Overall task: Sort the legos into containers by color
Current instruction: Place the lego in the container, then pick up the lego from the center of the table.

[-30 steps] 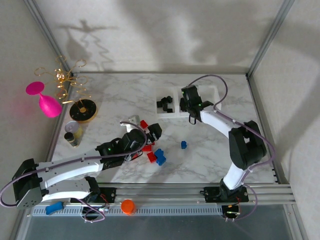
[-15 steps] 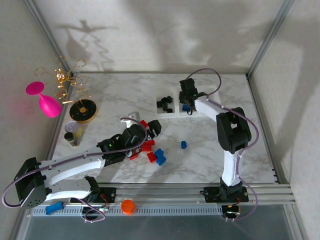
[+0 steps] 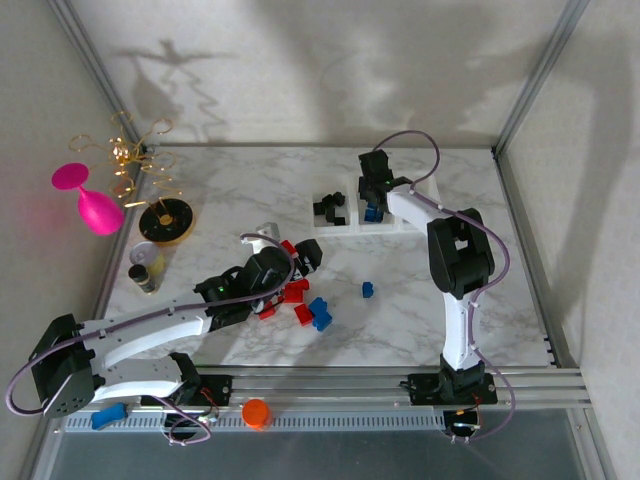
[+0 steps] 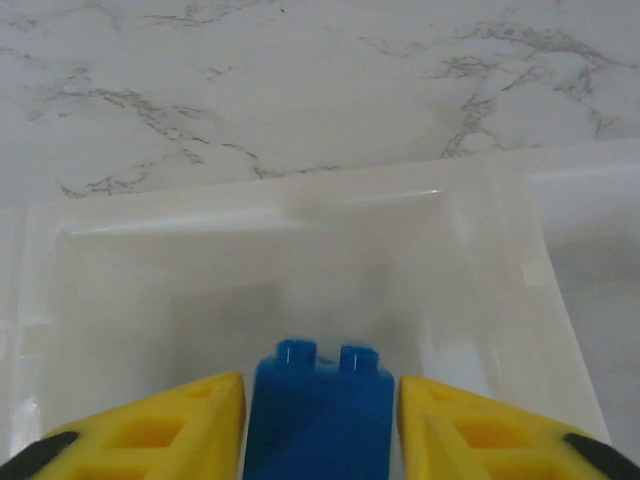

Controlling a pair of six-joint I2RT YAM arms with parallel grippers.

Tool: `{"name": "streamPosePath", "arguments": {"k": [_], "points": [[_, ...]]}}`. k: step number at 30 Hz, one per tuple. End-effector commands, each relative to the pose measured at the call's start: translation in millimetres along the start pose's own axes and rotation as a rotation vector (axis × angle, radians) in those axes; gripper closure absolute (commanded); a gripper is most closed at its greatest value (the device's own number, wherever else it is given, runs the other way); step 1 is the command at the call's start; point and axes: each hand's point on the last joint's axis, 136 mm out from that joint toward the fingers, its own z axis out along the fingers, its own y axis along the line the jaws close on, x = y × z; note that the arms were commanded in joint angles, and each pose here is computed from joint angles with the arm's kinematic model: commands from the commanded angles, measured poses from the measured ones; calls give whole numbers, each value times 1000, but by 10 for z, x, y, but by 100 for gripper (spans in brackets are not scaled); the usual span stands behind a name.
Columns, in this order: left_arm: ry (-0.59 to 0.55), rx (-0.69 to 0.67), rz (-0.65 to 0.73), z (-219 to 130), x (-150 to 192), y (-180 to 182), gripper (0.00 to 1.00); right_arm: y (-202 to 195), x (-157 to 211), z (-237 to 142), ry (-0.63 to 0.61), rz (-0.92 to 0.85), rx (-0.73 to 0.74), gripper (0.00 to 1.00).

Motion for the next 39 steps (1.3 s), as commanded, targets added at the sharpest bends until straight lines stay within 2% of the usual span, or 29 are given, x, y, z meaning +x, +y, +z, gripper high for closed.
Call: {"name": "streamPosePath", "arguments": {"k": [1, 8, 12, 19, 31, 39], "points": [[-5, 32, 3, -7, -88, -144, 0, -17, -281, -251, -53, 11, -18, 54], [3, 43, -11, -34, -87, -157, 0, 37, -451, -678, -102, 35, -84, 48], [21, 42, -11, -45, -38, -139, 1, 85, -301, -943, -98, 60, -151, 46], [59, 51, -3, -85, 134, -86, 0, 143, 381, -1279, -16, 63, -230, 41], [94, 48, -26, -196, 406, 58, 1, 183, 1706, -1641, 174, -5, -231, 31], [102, 51, -37, -227, 502, 100, 0, 124, 2322, -1764, 258, -4, -201, 28]]}}
